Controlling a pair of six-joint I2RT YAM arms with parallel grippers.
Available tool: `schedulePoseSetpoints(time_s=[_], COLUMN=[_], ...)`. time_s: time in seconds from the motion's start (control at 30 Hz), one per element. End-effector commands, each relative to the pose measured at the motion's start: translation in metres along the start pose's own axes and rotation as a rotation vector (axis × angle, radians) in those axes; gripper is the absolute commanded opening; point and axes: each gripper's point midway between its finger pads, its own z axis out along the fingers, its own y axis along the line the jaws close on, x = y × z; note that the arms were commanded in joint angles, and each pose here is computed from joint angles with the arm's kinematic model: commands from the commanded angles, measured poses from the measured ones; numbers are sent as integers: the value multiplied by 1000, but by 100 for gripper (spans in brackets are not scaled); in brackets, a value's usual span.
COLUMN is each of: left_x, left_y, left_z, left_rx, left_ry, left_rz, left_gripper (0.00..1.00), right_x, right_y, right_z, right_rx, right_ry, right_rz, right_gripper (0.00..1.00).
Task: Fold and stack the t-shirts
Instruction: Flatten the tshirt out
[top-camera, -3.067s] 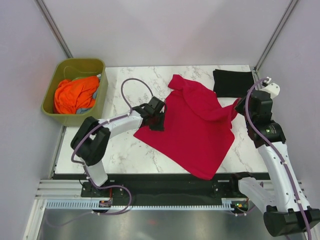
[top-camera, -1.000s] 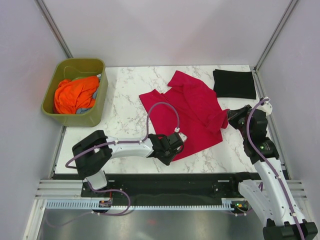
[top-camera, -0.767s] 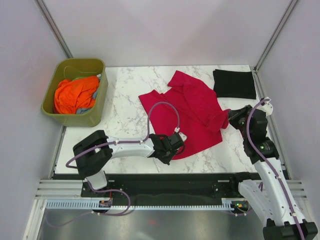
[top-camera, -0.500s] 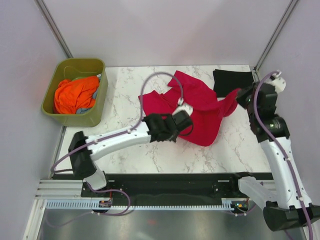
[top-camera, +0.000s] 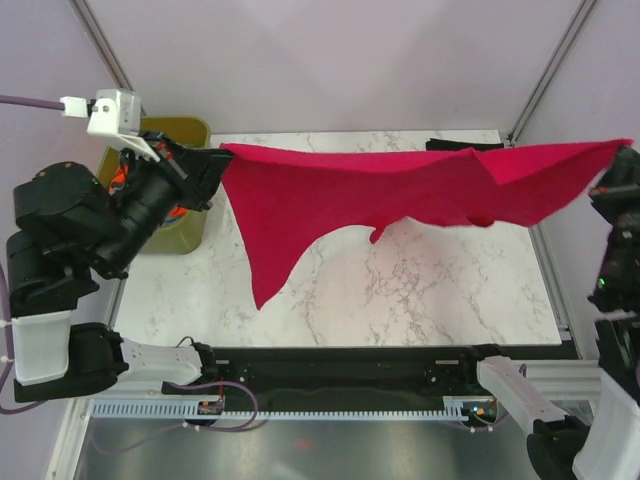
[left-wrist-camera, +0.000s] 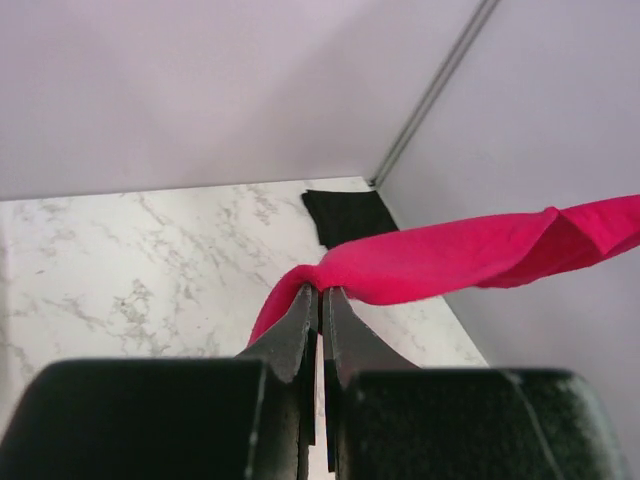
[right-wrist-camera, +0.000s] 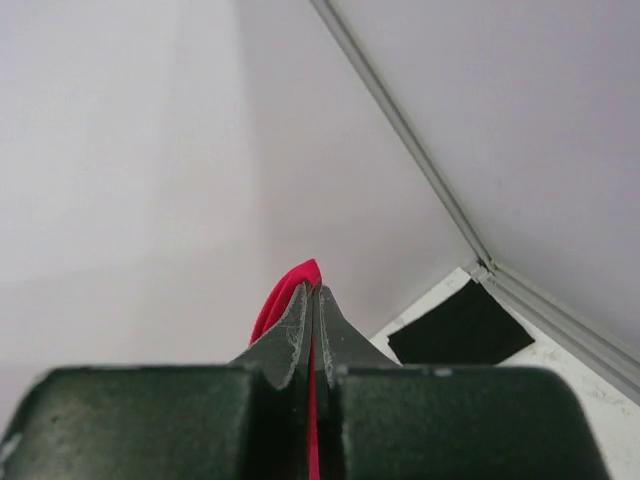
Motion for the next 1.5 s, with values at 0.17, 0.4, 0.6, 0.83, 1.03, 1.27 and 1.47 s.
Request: schedulePoseSetpoints(time_s=[0.17, 0.4, 0.6, 0.83, 1.03, 1.27, 1.47], left_x=[24, 39, 102, 116, 58, 26, 17], left_y=[-36, -17, 23, 105, 119, 92, 72], left_z=[-2, 35, 121, 177, 179, 130, 81], left_rx=[195, 30, -72, -274, -352, -236, -110], left_ry=[105, 54, 234, 274, 131, 60, 27], left_rz=[41, 190, 222, 245, 243, 172, 115], left_gripper=[2, 2, 2, 2, 2, 2, 2], right_x=[-85, -48, 61, 166, 159, 106, 51], right_y=[-21, 6, 39, 59, 82, 75, 64], right_z=[-67, -5, 76, 138, 160, 129, 73], right_rx=[-37, -50, -160, -277, -294, -243, -249], right_ry=[-232, -195, -21, 94, 89, 42, -7], right_rz=[50, -147, -253, -284, -300, -286, -211], right_gripper=[0, 0, 0, 0, 0, 0, 0])
